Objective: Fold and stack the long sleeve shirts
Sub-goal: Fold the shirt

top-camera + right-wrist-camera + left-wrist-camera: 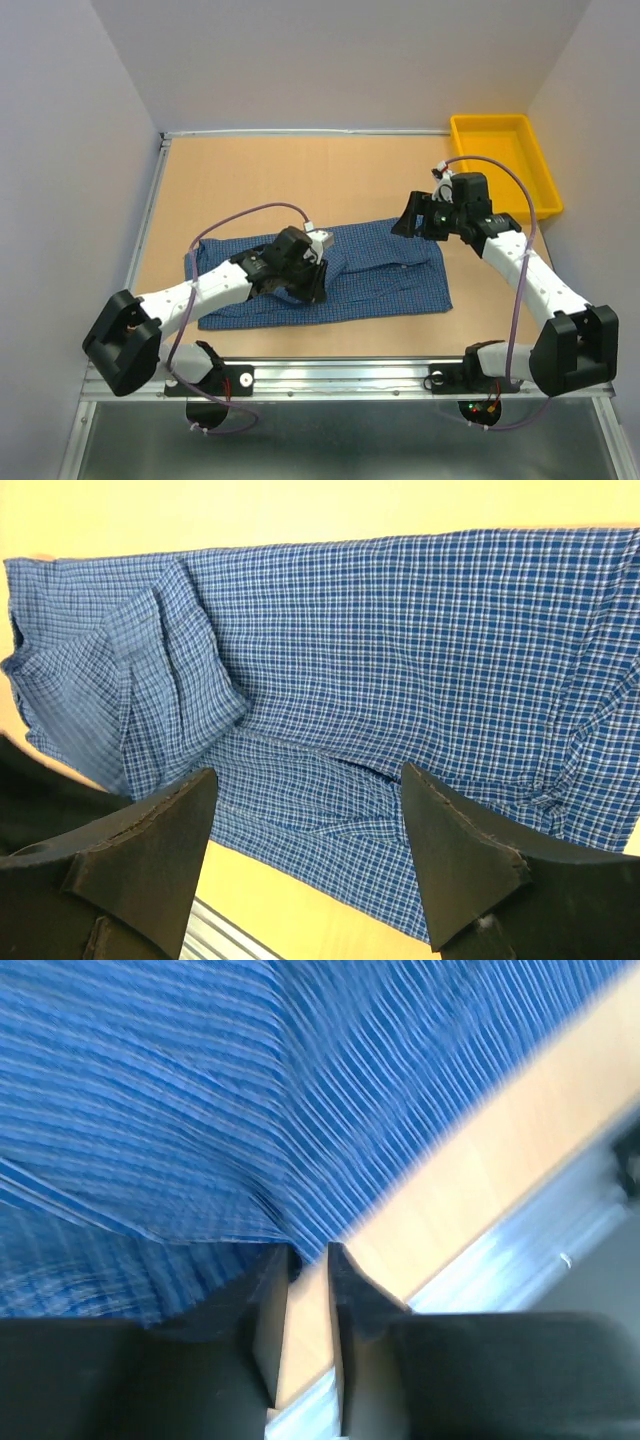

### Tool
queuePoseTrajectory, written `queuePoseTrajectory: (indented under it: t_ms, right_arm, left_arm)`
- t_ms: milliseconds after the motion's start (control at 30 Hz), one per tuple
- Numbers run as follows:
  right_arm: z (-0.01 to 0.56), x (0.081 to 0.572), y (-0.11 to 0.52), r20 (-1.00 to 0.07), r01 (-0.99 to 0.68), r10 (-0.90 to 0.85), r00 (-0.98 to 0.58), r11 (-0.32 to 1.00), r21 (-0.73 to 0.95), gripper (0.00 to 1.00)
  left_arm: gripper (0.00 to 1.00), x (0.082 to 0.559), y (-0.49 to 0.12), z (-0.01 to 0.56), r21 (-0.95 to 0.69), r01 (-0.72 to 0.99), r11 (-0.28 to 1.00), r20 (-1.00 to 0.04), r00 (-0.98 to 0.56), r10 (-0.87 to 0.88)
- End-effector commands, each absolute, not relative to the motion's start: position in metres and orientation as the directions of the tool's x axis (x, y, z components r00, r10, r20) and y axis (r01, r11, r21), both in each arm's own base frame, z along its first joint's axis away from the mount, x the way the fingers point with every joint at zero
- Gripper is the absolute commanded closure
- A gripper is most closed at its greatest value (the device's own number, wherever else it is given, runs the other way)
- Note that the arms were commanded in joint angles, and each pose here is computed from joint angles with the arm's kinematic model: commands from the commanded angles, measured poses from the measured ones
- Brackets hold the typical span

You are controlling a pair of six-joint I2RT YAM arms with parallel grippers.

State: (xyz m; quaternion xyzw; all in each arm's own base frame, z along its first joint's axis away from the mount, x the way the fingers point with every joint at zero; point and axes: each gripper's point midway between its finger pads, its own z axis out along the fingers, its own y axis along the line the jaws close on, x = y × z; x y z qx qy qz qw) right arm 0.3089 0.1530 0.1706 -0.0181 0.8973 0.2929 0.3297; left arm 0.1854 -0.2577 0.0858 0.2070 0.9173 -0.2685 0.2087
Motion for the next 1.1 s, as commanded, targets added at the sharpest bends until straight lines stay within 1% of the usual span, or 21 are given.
queuePoseTrajectory:
  t_ms: [0,33,67,133,167,233,267,367,400,467,500,533,600,633,700,733,800,933,1067]
  right_arm:
    - [0.189,0.331,0.158,-0.68,-0.276,0.149,-0.718,0.835,0.475,0.21]
    - [0.186,0.335,0.155,-0.681,-0.258,0.154,-0.716,0.848,0.464,0.21]
    - [0.179,0.338,0.154,-0.667,-0.235,0.16,-0.728,0.856,0.461,0.21]
    - [0.171,0.345,0.148,-0.662,-0.189,0.177,-0.728,0.877,0.442,0.22]
    - [0.167,0.347,0.146,-0.653,-0.165,0.192,-0.733,0.88,0.445,0.22]
    - [0.159,0.356,0.141,-0.645,-0.113,0.217,-0.733,0.896,0.43,0.23]
    - [0.158,0.36,0.142,-0.634,-0.091,0.238,-0.736,0.893,0.44,0.23]
    - [0.158,0.37,0.146,-0.634,-0.082,0.265,-0.727,0.883,0.463,0.25]
    - [0.152,0.374,0.148,-0.621,-0.069,0.277,-0.733,0.879,0.472,0.25]
    - [0.147,0.383,0.15,-0.621,-0.063,0.29,-0.728,0.874,0.482,0.26]
    - [0.14,0.388,0.152,-0.612,-0.055,0.296,-0.733,0.872,0.487,0.27]
    - [0.136,0.391,0.153,-0.609,-0.052,0.296,-0.736,0.872,0.487,0.28]
    - [0.135,0.398,0.155,-0.611,-0.058,0.296,-0.734,0.869,0.491,0.28]
    - [0.128,0.401,0.158,-0.605,-0.062,0.294,-0.74,0.866,0.496,0.3]
    - [0.127,0.407,0.16,-0.609,-0.067,0.294,-0.736,0.864,0.499,0.3]
    - [0.128,0.41,0.161,-0.616,-0.072,0.299,-0.729,0.861,0.503,0.31]
    - [0.123,0.414,0.163,-0.611,-0.072,0.304,-0.731,0.856,0.512,0.32]
    - [0.111,0.423,0.171,-0.602,-0.083,0.313,-0.735,0.839,0.537,0.36]
    - [0.093,0.433,0.166,-0.586,-0.045,0.34,-0.736,0.839,0.543,0.39]
  left_arm:
    - [0.51,0.146,-0.281,0.13,-0.523,0.565,0.638,-0.544,-0.797,0.26]
    - [0.37,0.137,-0.284,0.135,-0.548,0.581,0.602,-0.541,-0.795,0.275]
    - [0.3,0.13,-0.286,0.144,-0.56,0.603,0.567,-0.557,-0.781,0.281]
    - [0.25,0.124,-0.286,0.153,-0.577,0.62,0.532,-0.57,-0.772,0.283]
    - [0.24,0.128,-0.286,0.161,-0.57,0.623,0.536,-0.588,-0.765,0.263]
    - [0.24,0.144,-0.279,0.171,-0.525,0.605,0.599,-0.627,-0.751,0.208]
    - [0.24,0.164,-0.269,0.18,-0.497,0.561,0.662,-0.647,-0.748,0.148]
    - [0.23,0.202,-0.242,0.19,-0.474,0.453,0.755,-0.664,-0.747,0.031]
    - [0.23,0.229,-0.217,0.192,-0.469,0.346,0.812,-0.668,-0.741,-0.07]
    - [0.23,0.256,-0.185,0.189,-0.463,0.237,0.854,-0.672,-0.722,-0.164]
    - [0.23,0.277,-0.157,0.186,-0.456,0.14,0.879,-0.677,-0.696,-0.24]
    - [0.23,0.28,-0.156,0.184,-0.451,0.134,0.882,-0.68,-0.691,-0.243]
    - [0.24,0.305,-0.12,0.18,-0.447,0.016,0.894,-0.683,-0.652,-0.33]
    - [0.25,0.315,-0.103,0.171,-0.455,-0.043,0.889,-0.667,-0.646,-0.372]
    - [0.26,0.327,-0.083,0.159,-0.469,-0.104,0.877,-0.658,-0.622,-0.425]
    - [0.28,0.331,-0.077,0.147,-0.474,-0.134,0.87,-0.634,-0.633,-0.443]
    - [0.29,0.338,-0.052,0.13,-0.466,-0.227,0.855,-0.623,-0.602,-0.5]
    - [0.32,0.349,-0.03,0.092,-0.502,-0.319,0.804,-0.54,-0.61,-0.58]
    - [0.33,0.369,-0.015,0.078,-0.514,-0.365,0.777,-0.522,-0.586,-0.62]
